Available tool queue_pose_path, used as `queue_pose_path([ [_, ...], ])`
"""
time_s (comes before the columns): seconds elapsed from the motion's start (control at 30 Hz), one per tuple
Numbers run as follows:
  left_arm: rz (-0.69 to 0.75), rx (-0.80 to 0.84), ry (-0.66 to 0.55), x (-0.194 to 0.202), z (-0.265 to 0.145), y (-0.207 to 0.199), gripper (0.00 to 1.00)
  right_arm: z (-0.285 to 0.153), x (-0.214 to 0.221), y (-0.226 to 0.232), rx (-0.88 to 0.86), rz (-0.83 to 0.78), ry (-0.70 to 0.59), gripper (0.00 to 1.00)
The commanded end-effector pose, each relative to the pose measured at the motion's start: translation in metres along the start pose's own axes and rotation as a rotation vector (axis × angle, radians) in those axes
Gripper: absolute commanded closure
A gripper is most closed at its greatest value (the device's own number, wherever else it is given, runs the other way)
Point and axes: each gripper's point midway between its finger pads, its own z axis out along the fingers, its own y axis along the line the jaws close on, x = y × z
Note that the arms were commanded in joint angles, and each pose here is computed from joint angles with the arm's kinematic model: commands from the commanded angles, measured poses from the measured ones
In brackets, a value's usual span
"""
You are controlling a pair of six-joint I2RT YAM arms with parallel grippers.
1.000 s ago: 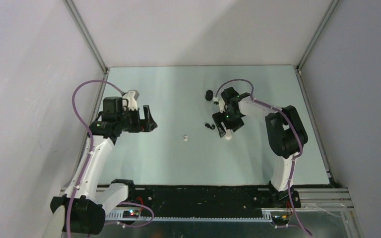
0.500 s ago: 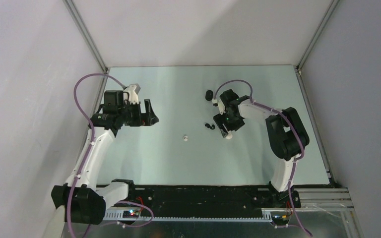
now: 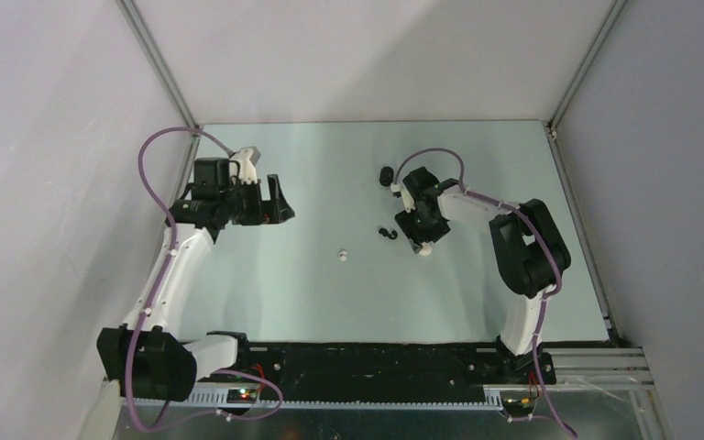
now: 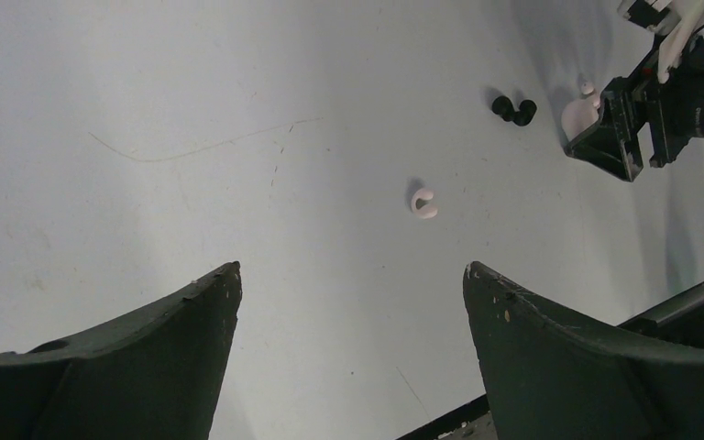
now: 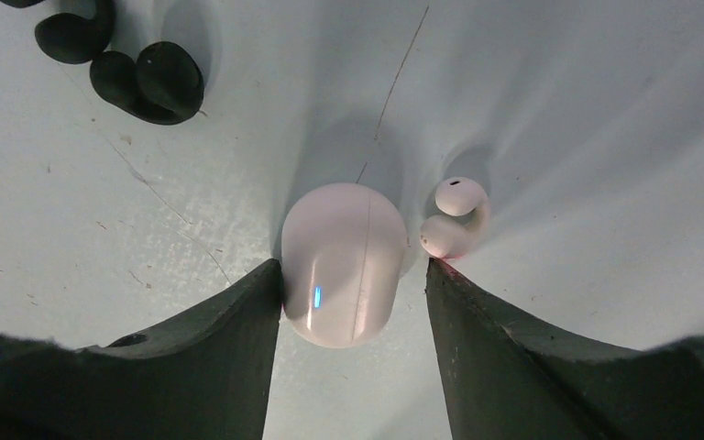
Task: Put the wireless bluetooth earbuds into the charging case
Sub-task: Pick up the charging case at the center of the board.
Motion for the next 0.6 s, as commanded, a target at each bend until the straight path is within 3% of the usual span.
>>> queue_pose_path([
  [0.0,0.011,0.032,-0.059,-0.0205,-0.0070,-0.0100,0.06,-0.0098,-0.0015,-0.0051,0.033,0.007,-0.026,0.38],
  [0.1,0.010,0.033,-0.057,-0.0188,-0.0069,-0.0100,0.06,-0.0093,0.0011,-0.0022,0.016,0.006,-0.021,0.45],
  [0.3,0.013,0.031,-0.057,-0.0169,-0.0074,-0.0095,0.06,-0.0081,0.0040,-0.0001,0.006,0.005,-0.016,0.47],
  [0.47,0.016,0.039,-0.053,-0.0166,-0.0052,-0.0114,0.06,-0.0108,0.0047,0.0047,-0.037,-0.006,-0.019,0.39],
  [0.53,0.015,0.044,-0.050,-0.0166,-0.0037,-0.0121,0.06,-0.0101,0.0058,0.0029,-0.043,-0.008,-0.022,0.42],
  [0.57,0.014,0.045,-0.047,-0.0166,-0.0025,-0.0124,0.06,-0.0090,0.0074,0.0010,-0.042,-0.009,-0.021,0.49],
])
